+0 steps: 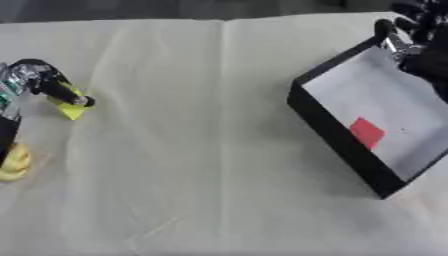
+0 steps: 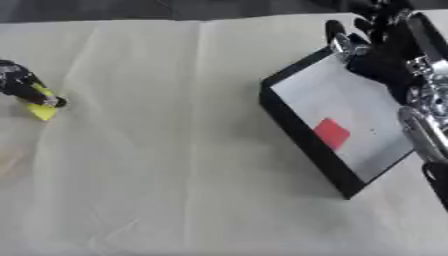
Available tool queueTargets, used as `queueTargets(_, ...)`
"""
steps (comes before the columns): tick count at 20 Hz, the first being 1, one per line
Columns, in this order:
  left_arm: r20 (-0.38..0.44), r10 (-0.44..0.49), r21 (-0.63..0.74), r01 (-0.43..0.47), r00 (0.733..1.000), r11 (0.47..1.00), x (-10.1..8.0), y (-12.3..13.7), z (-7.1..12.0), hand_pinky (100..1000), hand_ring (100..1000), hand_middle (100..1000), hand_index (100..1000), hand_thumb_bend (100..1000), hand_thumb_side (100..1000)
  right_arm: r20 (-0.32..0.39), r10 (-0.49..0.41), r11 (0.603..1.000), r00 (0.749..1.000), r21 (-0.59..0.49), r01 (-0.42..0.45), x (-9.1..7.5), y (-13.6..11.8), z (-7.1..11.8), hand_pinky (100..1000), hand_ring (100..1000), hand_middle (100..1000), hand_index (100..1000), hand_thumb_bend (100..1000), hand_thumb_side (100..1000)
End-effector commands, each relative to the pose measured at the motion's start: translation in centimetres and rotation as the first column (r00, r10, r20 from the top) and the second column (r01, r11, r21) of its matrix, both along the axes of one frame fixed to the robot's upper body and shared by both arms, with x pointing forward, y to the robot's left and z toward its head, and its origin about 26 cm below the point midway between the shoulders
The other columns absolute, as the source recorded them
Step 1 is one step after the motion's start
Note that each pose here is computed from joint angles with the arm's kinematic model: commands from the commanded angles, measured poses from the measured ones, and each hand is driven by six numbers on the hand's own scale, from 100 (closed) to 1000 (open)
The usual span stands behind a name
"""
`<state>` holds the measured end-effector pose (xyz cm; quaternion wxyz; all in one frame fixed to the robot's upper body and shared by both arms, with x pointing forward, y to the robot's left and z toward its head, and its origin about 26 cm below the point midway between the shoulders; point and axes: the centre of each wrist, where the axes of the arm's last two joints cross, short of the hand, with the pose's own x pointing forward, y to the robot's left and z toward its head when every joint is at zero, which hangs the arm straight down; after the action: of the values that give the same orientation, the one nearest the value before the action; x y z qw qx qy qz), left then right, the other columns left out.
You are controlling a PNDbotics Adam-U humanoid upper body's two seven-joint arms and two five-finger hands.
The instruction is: Pick up the objects with one hand, pass them to the other hand, and then place them into the box on the other side of the table.
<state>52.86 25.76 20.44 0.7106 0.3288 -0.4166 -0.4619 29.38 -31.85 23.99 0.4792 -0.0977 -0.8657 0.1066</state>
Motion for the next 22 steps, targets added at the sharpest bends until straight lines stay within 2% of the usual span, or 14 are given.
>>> queueTargets(1, 0.026, 0.023, 0.016, -0.023, 0.999, 1.0, 0.1, 0.5, 1.1, 922, 884, 754, 710, 346, 256, 0.027, 0.005, 1.0, 1.0, -0.004, -0.005, -0.3, 0.0, 1.0, 1000, 957, 952, 1000, 234, 154)
queueTargets(9, 0.039, -0.012, 0.005, 0.012, 0.999, 1.0, 0.1, 0.8, 3.1, 892, 835, 693, 649, 134, 164, 0.028, -0.008, 1.0, 1.0, 0.002, 0.008, -0.4, -0.3, 1.1, 1000, 958, 952, 1000, 228, 153)
queueTargets(11, 0.05, -0.015, 0.004, 0.015, 0.999, 1.0, 0.1, 0.8, 3.7, 888, 825, 684, 638, 127, 168, 0.026, -0.007, 1.0, 1.0, 0.004, 0.007, -0.4, -0.3, 1.0, 1000, 960, 952, 1000, 226, 154)
queueTargets(12, 0.055, -0.013, 0.003, 0.012, 0.998, 1.0, 0.1, 0.8, 3.8, 886, 824, 690, 653, 190, 186, 0.026, -0.005, 1.0, 1.0, 0.005, 0.005, -0.4, -0.3, 1.0, 1000, 961, 952, 1000, 227, 154)
queueTargets(13, 0.063, -0.009, 0.003, 0.008, 0.998, 1.0, 0.1, 0.8, 4.0, 884, 831, 719, 738, 291, 229, 0.025, -0.003, 1.0, 1.0, 0.005, 0.003, -0.4, -0.3, 1.0, 1000, 961, 953, 1000, 228, 154)
queueTargets(15, 0.08, -0.008, 0.008, 0.007, 0.997, 1.0, 0.1, 0.7, 4.2, 895, 862, 766, 853, 436, 381, 0.023, 0.001, 1.0, 1.0, 0.006, -0.001, -0.4, -0.3, 0.9, 1000, 962, 959, 1000, 229, 153)
queueTargets(16, 0.087, -0.008, 0.013, 0.007, 0.996, 1.0, 0.1, 0.8, 4.3, 903, 877, 779, 879, 508, 427, 0.022, 0.002, 1.0, 1.0, 0.006, -0.002, -0.4, -0.3, 0.9, 1000, 962, 962, 1000, 228, 155)
queueTargets(19, 0.091, -0.01, 0.054, 0.005, 0.996, 0.999, 0.1, 1.1, 4.6, 907, 883, 781, 881, 672, 537, 0.015, 0.0, 1.0, 1.0, 0.004, -0.001, -0.5, -0.3, 0.8, 1000, 963, 963, 1000, 226, 157)
queueTargets(22, 0.068, -0.014, 0.104, 0.007, 0.998, 0.995, 0.2, 1.4, 4.5, 896, 874, 762, 859, 749, 612, 0.001, -0.004, 1.0, 1.0, 0.002, 0.004, -0.6, -0.5, 0.6, 1000, 964, 965, 1000, 224, 161)
